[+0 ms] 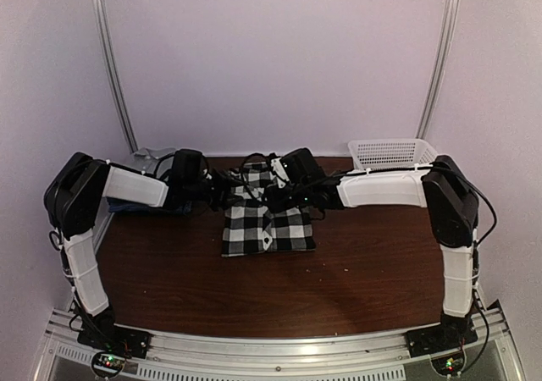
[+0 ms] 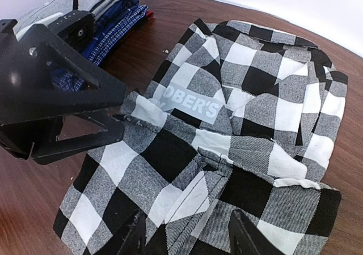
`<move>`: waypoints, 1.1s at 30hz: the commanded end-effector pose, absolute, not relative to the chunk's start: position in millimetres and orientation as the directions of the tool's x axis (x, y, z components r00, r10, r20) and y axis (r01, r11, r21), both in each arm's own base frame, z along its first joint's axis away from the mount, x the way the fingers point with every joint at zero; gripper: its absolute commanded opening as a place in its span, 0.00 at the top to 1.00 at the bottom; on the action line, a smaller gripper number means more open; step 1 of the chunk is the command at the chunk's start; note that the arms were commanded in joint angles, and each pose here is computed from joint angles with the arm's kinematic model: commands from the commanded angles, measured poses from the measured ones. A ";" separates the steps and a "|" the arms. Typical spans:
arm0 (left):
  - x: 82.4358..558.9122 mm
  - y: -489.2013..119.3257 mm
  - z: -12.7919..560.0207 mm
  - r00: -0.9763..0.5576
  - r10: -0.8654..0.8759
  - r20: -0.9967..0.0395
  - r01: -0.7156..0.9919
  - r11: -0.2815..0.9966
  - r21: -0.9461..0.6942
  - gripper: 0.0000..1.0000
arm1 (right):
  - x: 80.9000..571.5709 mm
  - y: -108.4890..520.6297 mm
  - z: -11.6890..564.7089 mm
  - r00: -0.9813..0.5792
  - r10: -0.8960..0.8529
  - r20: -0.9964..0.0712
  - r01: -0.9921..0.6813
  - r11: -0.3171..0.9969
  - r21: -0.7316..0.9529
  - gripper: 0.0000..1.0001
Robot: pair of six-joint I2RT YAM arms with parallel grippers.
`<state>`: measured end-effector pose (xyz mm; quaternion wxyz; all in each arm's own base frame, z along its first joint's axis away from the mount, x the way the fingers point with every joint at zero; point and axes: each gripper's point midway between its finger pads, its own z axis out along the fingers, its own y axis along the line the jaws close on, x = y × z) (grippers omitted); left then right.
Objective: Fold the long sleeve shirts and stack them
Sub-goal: Smooth out the 2/3-rectangle-folded shirt at the center of the board.
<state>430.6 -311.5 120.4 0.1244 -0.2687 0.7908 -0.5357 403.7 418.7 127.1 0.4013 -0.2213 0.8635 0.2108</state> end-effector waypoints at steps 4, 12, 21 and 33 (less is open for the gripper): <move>430.2 -298.4 136.3 -0.837 -0.543 -0.072 -0.180 0.397 -0.900 0.62 | 387.2 423.3 105.4 -0.621 -0.291 -0.728 -0.585 0.790 0.184 0.53; 431.7 -303.2 127.6 -0.867 -0.482 -0.122 -0.133 0.460 -0.878 0.71 | 420.6 423.6 51.4 -0.664 -0.349 -0.661 -0.520 0.851 0.073 0.50; 414.8 -301.2 106.9 -0.903 -0.420 -0.088 -0.152 0.505 -0.850 0.72 | 442.8 410.2 65.0 -0.740 -0.289 -0.607 -0.436 0.894 0.105 0.33; 431.5 -315.2 88.0 -0.937 -0.329 -0.118 -0.087 0.548 -0.832 0.74 | 464.3 374.8 90.5 -0.810 -0.144 -0.569 -0.322 0.919 0.226 0.45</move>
